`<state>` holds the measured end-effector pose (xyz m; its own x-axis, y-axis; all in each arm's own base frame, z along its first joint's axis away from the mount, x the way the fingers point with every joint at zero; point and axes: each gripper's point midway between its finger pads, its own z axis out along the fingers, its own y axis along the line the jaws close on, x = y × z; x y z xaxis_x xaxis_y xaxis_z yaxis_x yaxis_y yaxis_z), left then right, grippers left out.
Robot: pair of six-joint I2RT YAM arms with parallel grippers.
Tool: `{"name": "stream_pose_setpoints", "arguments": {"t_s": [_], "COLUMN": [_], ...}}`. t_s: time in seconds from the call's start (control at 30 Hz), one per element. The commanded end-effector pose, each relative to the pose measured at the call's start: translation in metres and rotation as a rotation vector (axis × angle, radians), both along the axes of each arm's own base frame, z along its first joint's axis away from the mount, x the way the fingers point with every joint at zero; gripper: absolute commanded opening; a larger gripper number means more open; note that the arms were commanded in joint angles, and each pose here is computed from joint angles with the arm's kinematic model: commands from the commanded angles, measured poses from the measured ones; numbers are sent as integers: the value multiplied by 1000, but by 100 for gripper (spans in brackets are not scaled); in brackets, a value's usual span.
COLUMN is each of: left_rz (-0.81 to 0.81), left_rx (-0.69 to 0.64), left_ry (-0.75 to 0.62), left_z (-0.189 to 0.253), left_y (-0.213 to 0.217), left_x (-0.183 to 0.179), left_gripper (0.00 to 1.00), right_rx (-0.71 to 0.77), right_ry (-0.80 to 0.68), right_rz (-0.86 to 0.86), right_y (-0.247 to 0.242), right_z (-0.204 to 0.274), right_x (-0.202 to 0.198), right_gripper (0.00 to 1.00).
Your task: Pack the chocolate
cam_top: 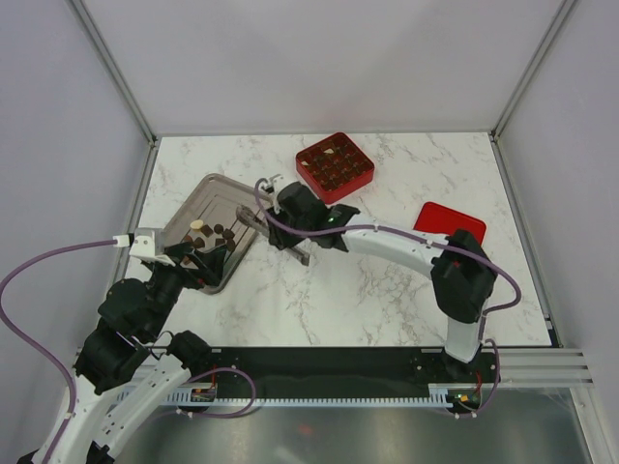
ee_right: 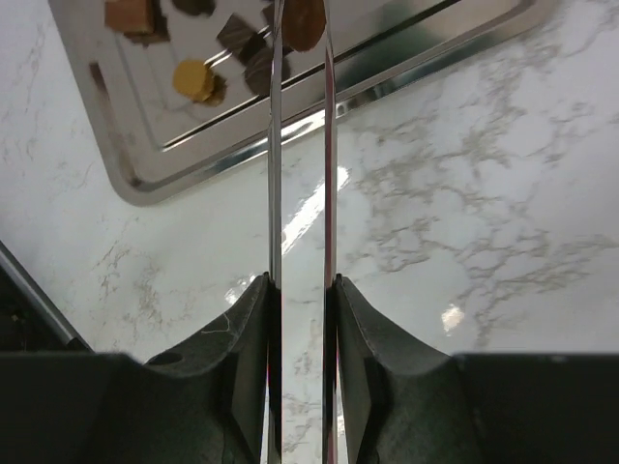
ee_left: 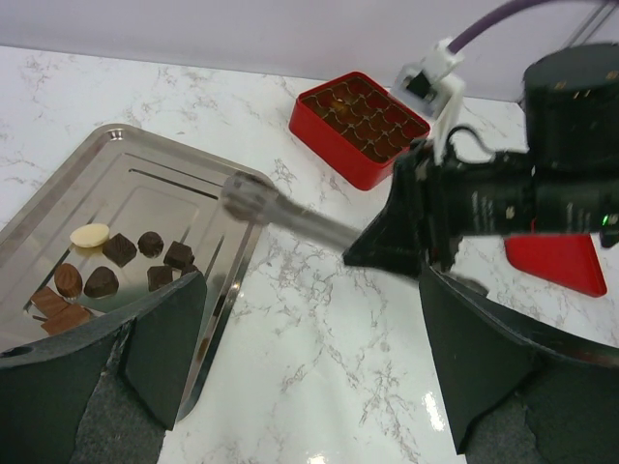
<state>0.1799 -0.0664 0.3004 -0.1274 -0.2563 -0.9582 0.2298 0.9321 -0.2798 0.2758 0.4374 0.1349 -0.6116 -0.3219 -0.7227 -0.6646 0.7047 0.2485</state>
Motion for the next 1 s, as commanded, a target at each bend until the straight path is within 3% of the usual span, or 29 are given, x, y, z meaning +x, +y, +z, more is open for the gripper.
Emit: {"name": "stream_pose_setpoints", "arguments": {"t_s": [0.0, 0.3, 0.43, 0.63, 0.97], "left_rz": [31, 5, 3, -3, 3], "left_rx": [-24, -6, -2, 7, 16], "left_ry": [-45, -14, -8, -2, -2], "left_z": [13, 5, 4, 2, 2], "left_y": [5, -3, -4, -6, -5], "left_x": [2, 6, 8, 8, 10], "left_gripper": [100, 100, 100, 100, 100], "right_rx": [101, -74, -126, -179, -249], "right_ry": [-82, -223, -251, -212, -154], "right_rz": [-120, -428, -513, -566, -595], "right_y": [-43, -172, -202, -223, -242], "right_z": [57, 88, 95, 71, 31], "right_x": [51, 171, 208, 242, 255], "right_gripper": [33, 34, 34, 35, 37]}}
